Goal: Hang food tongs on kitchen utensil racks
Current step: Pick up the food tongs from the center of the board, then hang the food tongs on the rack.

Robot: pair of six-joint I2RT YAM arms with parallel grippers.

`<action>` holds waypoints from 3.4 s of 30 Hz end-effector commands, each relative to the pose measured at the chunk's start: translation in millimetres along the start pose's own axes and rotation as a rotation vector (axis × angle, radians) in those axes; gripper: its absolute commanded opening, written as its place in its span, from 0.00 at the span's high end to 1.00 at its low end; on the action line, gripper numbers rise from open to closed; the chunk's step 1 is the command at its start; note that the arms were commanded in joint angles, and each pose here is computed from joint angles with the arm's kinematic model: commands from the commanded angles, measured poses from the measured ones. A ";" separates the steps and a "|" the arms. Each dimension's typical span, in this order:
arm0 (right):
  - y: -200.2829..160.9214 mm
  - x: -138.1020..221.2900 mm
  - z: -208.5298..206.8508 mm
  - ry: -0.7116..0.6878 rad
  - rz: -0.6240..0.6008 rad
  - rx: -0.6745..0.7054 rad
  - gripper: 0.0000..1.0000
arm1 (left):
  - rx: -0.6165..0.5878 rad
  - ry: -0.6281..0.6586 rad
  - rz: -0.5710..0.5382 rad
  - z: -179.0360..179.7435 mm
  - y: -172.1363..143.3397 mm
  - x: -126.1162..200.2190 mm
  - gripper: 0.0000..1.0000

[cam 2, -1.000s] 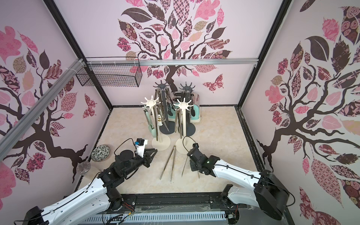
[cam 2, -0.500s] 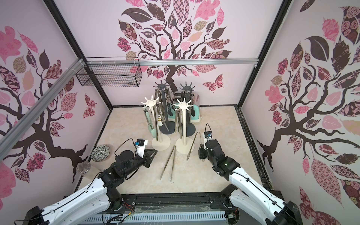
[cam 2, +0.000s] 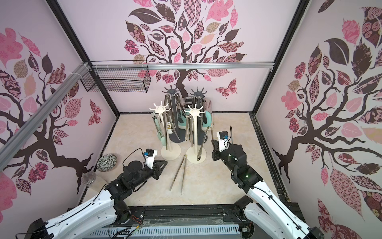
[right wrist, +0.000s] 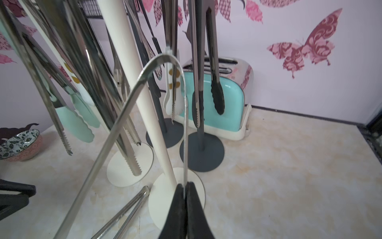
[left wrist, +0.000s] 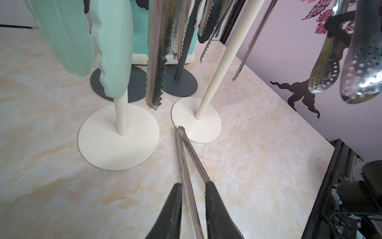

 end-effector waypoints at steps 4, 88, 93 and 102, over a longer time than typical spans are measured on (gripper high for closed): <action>44.3 12.1 16.8 0.106 -0.198 0.092 1.00 | 0.003 -0.050 -0.034 -4.6 2.9 -2.4 0.77; 23.1 -52.6 14.5 0.097 -0.095 0.156 0.91 | -0.011 -0.086 -0.041 -7.4 2.2 -1.5 0.76; 22.1 -52.8 13.4 0.088 -0.093 0.154 0.88 | -0.010 -0.089 -0.039 -7.7 2.1 -1.5 0.76; 21.2 -52.5 12.4 0.078 -0.092 0.154 0.83 | -0.011 -0.099 -0.028 -8.7 3.0 -1.8 0.76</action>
Point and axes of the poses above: each gripper's point midway between its finger pads, its own x axis back along the fingers, its own z axis along the line the jaws close on, y = z × x, the point moved 9 cm from there along x, back along the fingers, and after that the axes turned 12 degrees about -x, right-handed, at the moved point
